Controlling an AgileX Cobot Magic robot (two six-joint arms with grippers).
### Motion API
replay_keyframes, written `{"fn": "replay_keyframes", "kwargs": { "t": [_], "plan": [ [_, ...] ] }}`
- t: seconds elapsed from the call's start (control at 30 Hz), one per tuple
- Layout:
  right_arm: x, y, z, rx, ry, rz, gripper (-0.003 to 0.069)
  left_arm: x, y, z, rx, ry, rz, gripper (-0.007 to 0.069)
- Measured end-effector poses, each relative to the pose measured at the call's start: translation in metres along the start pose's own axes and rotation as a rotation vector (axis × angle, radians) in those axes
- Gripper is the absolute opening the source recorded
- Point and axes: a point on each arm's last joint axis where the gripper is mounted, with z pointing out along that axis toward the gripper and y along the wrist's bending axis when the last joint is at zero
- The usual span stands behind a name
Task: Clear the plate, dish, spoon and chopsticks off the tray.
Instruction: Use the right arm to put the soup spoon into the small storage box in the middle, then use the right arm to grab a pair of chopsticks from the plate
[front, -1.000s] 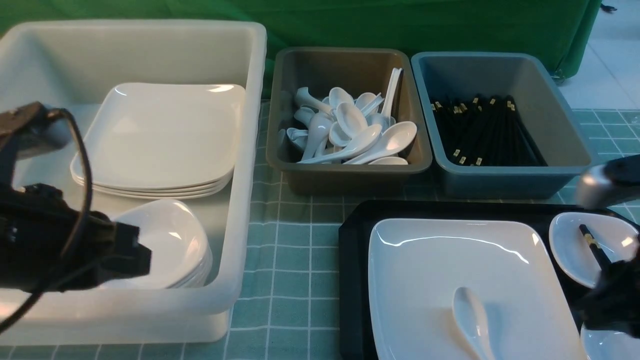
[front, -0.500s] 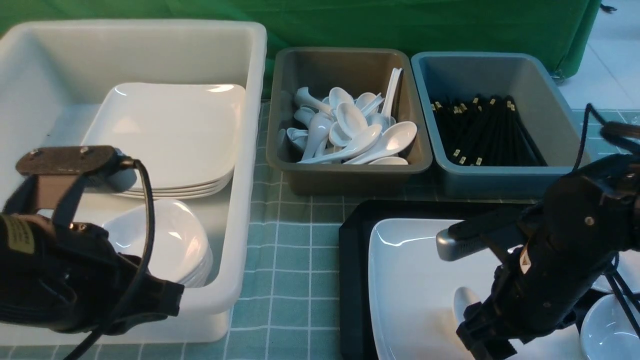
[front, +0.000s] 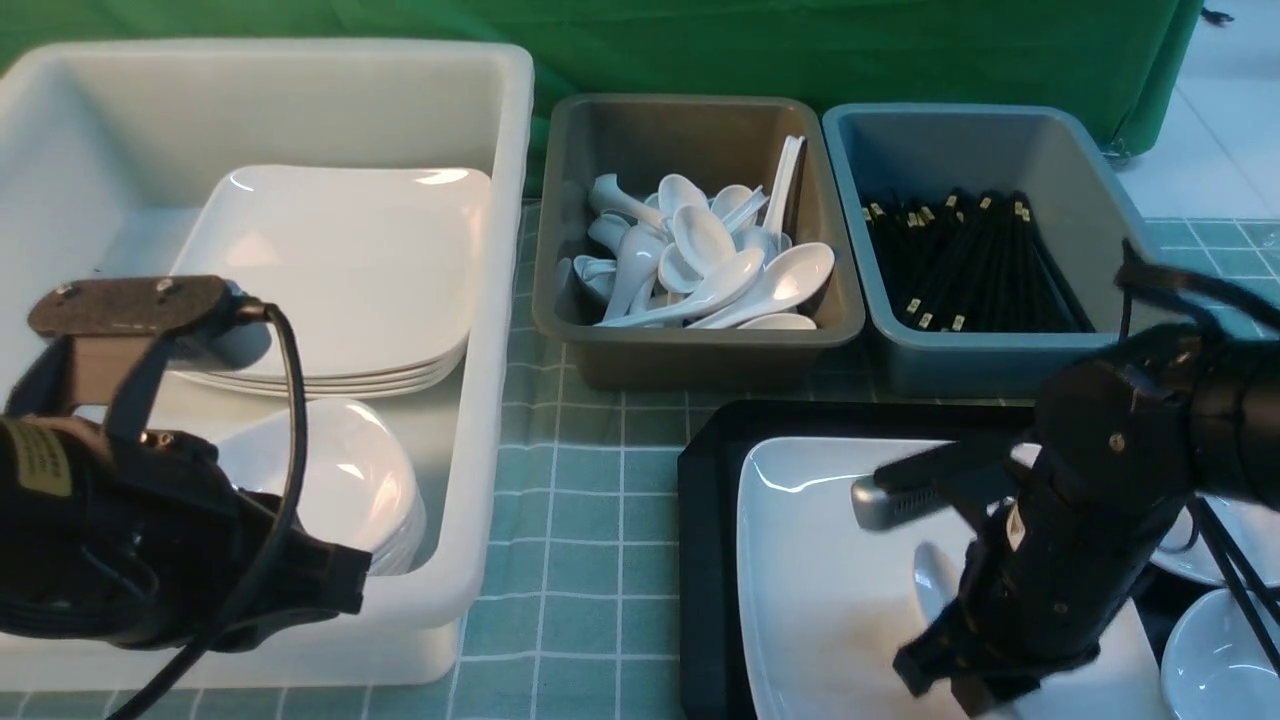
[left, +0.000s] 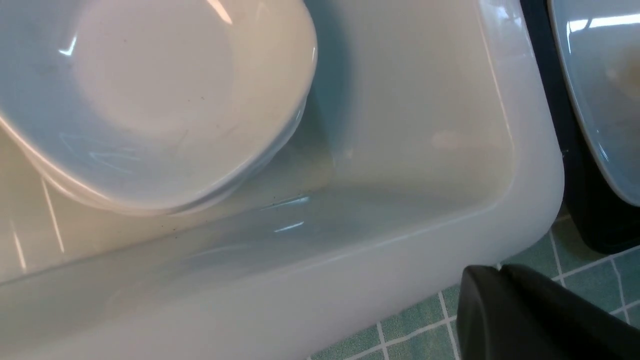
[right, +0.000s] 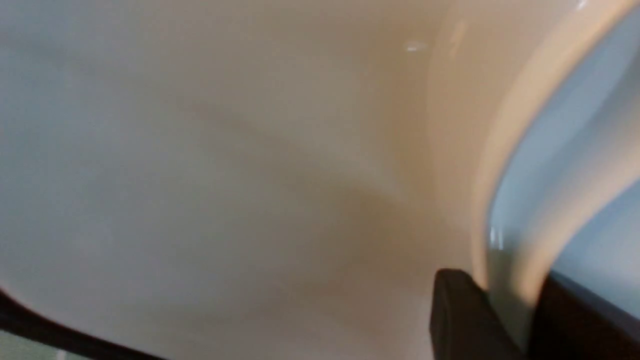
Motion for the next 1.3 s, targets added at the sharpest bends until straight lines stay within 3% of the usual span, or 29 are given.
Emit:
{"fn": "replay_keyframes", "kwargs": {
  "t": [0.1, 0.2, 0.4, 0.57, 0.8, 0.97, 1.03, 1.1, 1.2, 1.3],
  "plan": [
    [-0.014, 0.002, -0.030, -0.010, -0.123, 0.003, 0.0184, 0.000, 0.000, 0.000, 0.000, -0.001, 0.000, 0.0000],
    [-0.052, 0.006, -0.084, -0.026, -0.414, -0.004, 0.0184, -0.001, 0.000, 0.000, 0.001, -0.007, 0.002, 0.0000],
    [-0.131, 0.011, -0.139, -0.050, -0.938, -0.009, 0.0184, 0.001, -0.002, 0.000, 0.018, 0.008, -0.012, 0.0000],
    [-0.183, 0.014, -0.123, -0.056, -1.019, -0.006, 0.0204, 0.006, -0.002, 0.000, 0.023, 0.069, -0.021, 0.0000],
    [-0.215, 0.015, -0.091, -0.054, -0.999, -0.005, 0.0428, 0.010, -0.001, -0.001, 0.015, 0.108, -0.015, 0.0001],
    [-0.209, 0.012, -0.086, -0.036, -0.887, -0.012, 0.0472, 0.010, -0.001, -0.001, 0.005, 0.108, -0.009, 0.0005],
    [-0.200, 0.008, -0.094, -0.013, -0.824, -0.017, 0.0451, 0.010, 0.000, -0.001, 0.002, 0.110, -0.007, 0.0007],
    [-0.185, -0.001, -0.105, 0.030, -0.732, -0.025, 0.0381, 0.010, 0.000, -0.001, 0.002, 0.110, -0.007, 0.0007],
    [-0.141, -0.033, -0.148, 0.159, -0.560, -0.026, 0.0133, 0.010, 0.000, -0.001, 0.002, 0.110, -0.007, 0.0008],
    [-0.094, -0.066, -0.176, 0.225, -0.415, 0.048, 0.0039, 0.009, 0.000, 0.000, 0.003, 0.102, 0.004, 0.0008]
  ]
}}
